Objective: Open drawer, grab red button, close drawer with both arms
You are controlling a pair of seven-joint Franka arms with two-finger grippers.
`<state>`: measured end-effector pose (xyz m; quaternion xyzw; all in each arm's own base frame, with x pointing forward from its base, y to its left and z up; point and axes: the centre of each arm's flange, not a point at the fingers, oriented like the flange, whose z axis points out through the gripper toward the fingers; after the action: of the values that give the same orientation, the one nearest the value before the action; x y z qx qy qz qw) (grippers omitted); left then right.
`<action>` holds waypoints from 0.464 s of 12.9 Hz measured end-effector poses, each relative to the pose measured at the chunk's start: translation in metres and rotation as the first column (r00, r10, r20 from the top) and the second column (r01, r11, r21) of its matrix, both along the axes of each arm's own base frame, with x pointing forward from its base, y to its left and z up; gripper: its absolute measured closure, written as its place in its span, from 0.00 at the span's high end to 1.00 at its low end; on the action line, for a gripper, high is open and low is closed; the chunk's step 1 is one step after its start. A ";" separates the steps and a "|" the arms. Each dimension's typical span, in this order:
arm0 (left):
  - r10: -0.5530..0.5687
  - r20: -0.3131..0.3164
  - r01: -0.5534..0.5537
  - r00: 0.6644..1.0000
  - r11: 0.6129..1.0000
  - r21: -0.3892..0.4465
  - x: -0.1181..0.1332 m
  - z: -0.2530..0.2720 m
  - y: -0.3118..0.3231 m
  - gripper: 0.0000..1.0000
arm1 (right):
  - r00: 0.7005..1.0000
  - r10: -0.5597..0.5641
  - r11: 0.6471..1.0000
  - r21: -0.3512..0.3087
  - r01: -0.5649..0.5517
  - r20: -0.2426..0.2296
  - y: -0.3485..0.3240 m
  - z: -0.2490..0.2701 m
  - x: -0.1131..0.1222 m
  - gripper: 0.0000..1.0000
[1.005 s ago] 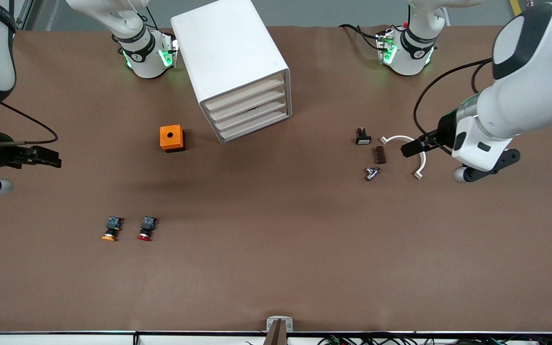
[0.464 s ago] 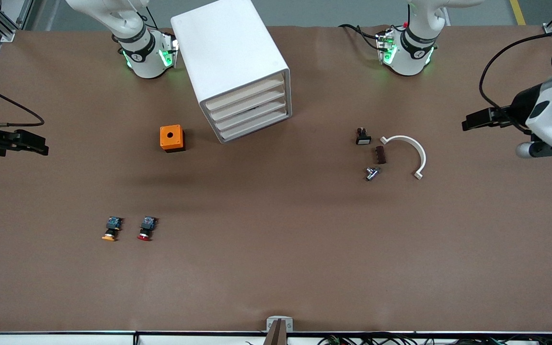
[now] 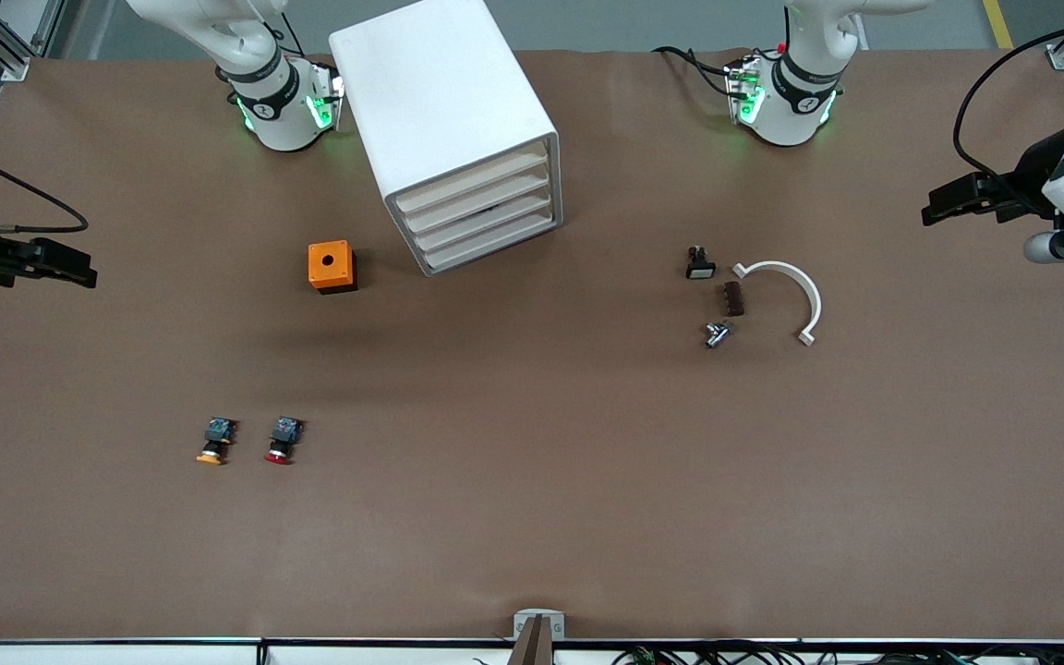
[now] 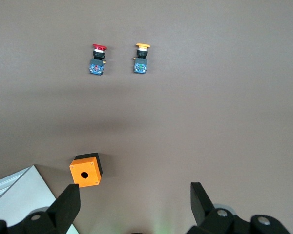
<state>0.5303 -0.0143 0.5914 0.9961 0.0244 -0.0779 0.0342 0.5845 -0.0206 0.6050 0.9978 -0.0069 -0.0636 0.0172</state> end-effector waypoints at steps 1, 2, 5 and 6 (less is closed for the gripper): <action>0.001 0.019 -0.001 1.000 1.000 0.001 0.003 0.000 0.000 1.00 | 1.000 0.000 1.000 0.002 0.000 0.015 -0.001 0.008 -0.007 1.00; 0.000 0.031 0.000 1.000 1.000 0.007 0.004 0.000 0.001 1.00 | 0.999 0.000 1.000 0.005 0.000 0.034 -0.001 0.017 -0.016 1.00; -0.003 0.081 0.000 0.997 0.999 0.034 0.008 0.006 0.003 1.00 | 0.997 0.006 1.000 0.015 -0.007 0.072 -0.004 0.040 -0.044 1.00; -0.003 0.096 0.000 0.995 0.999 0.038 0.008 0.010 0.003 1.00 | 0.996 0.020 1.000 0.017 -0.022 0.084 -0.004 0.048 -0.050 1.00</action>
<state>0.5386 -0.0108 0.6018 0.9992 0.0235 -0.0293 0.0163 0.5343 -0.0249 0.6527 0.9997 0.0034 -0.0215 0.0085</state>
